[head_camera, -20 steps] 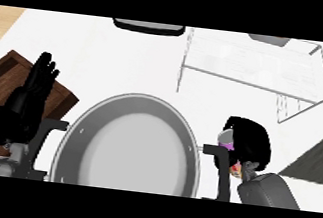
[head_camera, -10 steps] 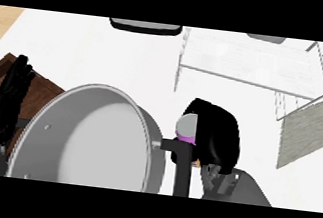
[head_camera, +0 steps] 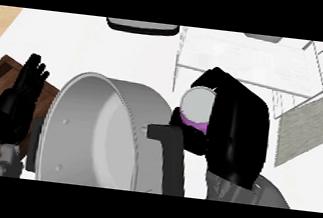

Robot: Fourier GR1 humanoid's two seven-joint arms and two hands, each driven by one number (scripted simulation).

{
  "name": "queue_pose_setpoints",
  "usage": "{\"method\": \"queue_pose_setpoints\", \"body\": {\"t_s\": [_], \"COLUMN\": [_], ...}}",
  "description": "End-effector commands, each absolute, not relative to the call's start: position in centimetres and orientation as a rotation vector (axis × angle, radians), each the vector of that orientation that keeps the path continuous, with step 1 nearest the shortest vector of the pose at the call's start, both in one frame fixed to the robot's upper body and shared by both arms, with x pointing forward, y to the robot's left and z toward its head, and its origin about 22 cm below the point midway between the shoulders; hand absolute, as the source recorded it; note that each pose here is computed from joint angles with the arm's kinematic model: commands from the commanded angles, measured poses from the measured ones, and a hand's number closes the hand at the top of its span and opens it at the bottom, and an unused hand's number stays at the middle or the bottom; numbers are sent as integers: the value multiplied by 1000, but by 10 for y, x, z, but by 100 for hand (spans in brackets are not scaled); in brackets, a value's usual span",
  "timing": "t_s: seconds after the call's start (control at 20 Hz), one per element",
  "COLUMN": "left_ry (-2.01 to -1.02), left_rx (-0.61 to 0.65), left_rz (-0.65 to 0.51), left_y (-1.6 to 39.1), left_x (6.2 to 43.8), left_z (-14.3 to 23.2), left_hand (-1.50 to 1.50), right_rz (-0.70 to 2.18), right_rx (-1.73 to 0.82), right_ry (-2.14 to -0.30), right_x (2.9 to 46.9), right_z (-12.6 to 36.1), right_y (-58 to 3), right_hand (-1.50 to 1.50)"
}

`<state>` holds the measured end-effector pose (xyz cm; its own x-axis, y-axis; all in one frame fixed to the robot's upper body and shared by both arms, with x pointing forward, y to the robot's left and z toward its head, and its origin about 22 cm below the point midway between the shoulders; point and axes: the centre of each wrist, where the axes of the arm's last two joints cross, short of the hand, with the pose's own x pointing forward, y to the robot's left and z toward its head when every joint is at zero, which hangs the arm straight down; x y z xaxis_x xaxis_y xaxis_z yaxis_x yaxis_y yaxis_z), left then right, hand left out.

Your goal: Pick the can from the placemat and place it in the tiered shelf

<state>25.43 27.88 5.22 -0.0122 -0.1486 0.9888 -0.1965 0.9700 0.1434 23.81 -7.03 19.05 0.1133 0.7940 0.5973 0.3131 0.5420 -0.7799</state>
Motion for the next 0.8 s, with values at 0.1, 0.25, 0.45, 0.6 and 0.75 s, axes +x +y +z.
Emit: {"method": "queue_pose_setpoints", "body": {"t_s": [0.1,0.25,0.45,0.6,0.75], "left_ry": [-1619,-1604,-1598,-1609,-1610], "left_rx": [246,252,265,246,235], "left_rz": [45,37,48,38,46], "left_y": [266,259,285,267,276], "left_x": [260,254,255,242,271], "left_z": [53,58,57,68,69], "left_hand": [0,0,0,0,0], "right_rz": [309,273,225,231,192], "right_rx": [-1104,-1116,-1141,-1163,-1137], "right_ry": [-1315,-1334,-1330,-1322,-1336], "right_x": [241,246,266,282,324], "right_z": [228,236,232,201,196], "right_y": [-81,-93,-109,-119,-127], "right_hand": [150,150,150,150,150]}}
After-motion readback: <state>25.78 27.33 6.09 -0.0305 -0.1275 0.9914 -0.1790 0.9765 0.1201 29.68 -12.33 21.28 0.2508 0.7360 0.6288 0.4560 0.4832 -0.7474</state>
